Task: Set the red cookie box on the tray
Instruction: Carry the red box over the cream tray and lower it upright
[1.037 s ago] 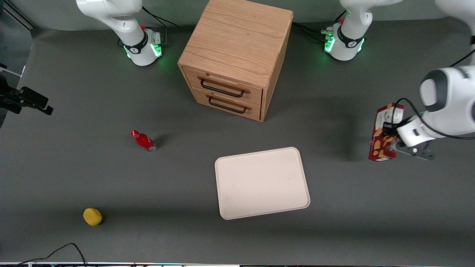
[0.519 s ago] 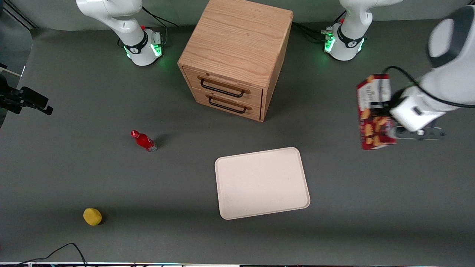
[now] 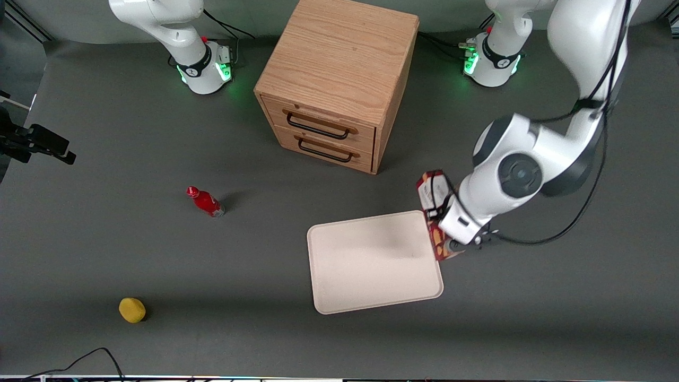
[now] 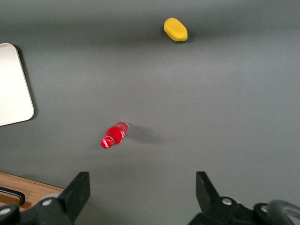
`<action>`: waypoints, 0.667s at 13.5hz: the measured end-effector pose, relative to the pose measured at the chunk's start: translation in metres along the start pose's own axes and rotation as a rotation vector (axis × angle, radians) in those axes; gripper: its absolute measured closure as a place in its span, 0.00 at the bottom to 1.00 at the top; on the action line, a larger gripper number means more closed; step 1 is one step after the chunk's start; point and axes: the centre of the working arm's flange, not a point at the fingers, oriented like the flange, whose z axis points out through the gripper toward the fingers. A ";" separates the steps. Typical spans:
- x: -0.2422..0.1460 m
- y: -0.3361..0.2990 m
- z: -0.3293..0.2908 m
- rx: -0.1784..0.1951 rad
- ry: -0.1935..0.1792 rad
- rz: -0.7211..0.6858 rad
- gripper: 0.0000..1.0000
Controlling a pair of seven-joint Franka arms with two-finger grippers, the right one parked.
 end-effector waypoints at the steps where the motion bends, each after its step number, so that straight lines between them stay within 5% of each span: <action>1: 0.008 0.000 0.028 0.003 0.024 -0.003 0.88; 4: 0.015 0.000 0.075 0.007 0.058 0.009 0.88; 9: 0.017 0.001 0.069 0.022 0.079 0.021 0.34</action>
